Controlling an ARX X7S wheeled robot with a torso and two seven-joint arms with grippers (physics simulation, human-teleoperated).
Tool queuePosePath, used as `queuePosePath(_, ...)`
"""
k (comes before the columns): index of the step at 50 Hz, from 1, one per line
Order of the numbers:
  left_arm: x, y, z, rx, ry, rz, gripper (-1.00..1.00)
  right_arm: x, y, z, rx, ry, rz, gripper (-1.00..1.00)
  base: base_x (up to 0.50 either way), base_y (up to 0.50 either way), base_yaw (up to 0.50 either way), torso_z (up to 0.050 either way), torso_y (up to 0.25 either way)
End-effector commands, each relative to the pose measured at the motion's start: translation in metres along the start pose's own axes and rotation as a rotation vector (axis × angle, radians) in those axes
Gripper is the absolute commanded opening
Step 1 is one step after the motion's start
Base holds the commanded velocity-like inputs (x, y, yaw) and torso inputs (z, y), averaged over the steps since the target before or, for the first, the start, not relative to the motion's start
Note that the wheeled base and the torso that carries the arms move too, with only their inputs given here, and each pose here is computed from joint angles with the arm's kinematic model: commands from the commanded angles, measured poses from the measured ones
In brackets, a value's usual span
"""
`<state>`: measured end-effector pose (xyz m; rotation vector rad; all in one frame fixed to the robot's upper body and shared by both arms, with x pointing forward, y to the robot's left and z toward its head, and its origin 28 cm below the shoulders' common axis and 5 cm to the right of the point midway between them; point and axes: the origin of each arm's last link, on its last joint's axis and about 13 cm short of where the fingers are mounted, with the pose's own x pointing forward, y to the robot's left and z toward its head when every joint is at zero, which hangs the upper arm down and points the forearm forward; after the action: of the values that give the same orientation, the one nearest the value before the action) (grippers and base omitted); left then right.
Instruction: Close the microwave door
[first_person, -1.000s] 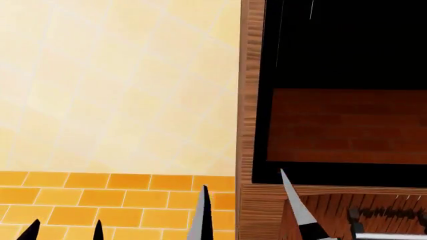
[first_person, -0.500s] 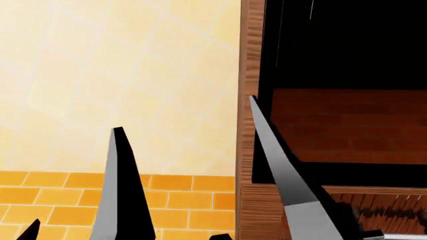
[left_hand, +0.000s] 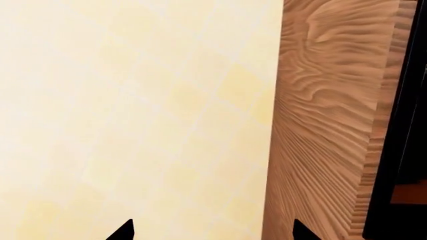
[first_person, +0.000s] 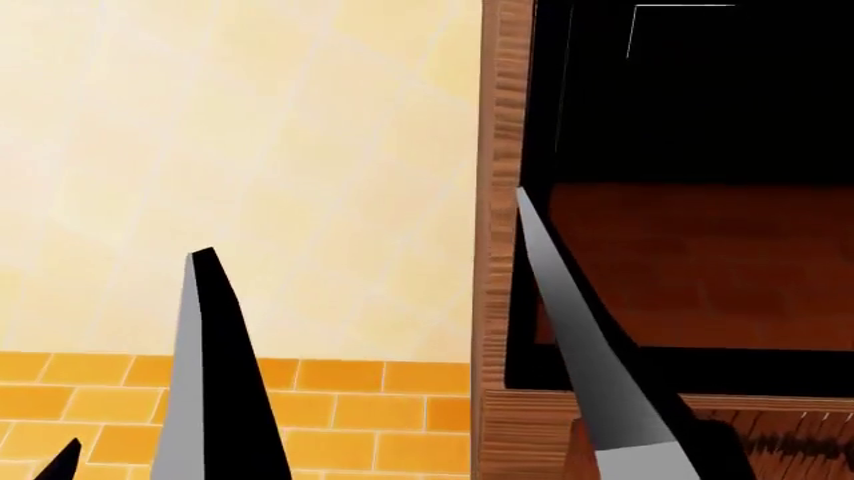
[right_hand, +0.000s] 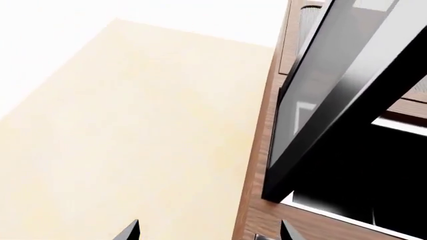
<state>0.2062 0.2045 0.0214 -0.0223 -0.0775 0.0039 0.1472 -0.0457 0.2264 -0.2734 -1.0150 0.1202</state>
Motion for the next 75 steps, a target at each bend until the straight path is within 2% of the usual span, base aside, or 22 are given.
queuePosePath(1, 0.001, 0.000, 0.000, 0.001, -0.003, -0.001, 1.00, -0.001, 0.000, 0.003, -0.009, -0.030, -0.005, 1.00, 0.50, 0.00, 0.00, 0.000, 0.000)
queuePosePath(33, -0.001, 0.000, 0.001, 0.002, -0.004, -0.002, 1.00, -0.002, 0.000, 0.002, 0.029, -0.024, -0.009, 1.00, 0.50, 0.00, 0.00, 0.000, 0.000)
queuePosePath(37, -0.001, 0.000, 0.001, 0.001, -0.004, -0.001, 1.00, -0.003, 0.000, 0.002, 0.047, -0.025, -0.014, 1.00, 0.24, 0.00, 0.00, 0.000, 0.000)
queuePosePath(49, 0.000, 0.000, 0.001, 0.002, -0.005, -0.002, 1.00, -0.001, -0.002, 0.003, 0.025, -0.059, -0.039, 1.00, 0.00, 0.00, 0.00, 0.000, 0.001)
queuePosePath(57, 0.000, 0.000, 0.001, 0.003, -0.006, -0.002, 1.00, 0.014, -0.006, 0.002, -0.007, -0.087, -0.040, 1.00, 0.00, 0.00, 0.00, 0.000, 0.000)
queuePosePath(66, 0.000, 0.000, 0.001, 0.002, -0.006, -0.002, 1.00, 0.041, -0.001, 0.007, -0.033, -0.112, 0.009, 1.00, 0.00, 0.00, 0.00, 0.000, 0.000)
queuePosePath(75, -0.001, -0.001, 0.002, 0.000, -0.005, -0.002, 1.00, 0.069, -0.007, 0.012, -0.048, -0.120, 0.017, 1.00, 0.00, 0.00, 0.00, 0.000, 0.000)
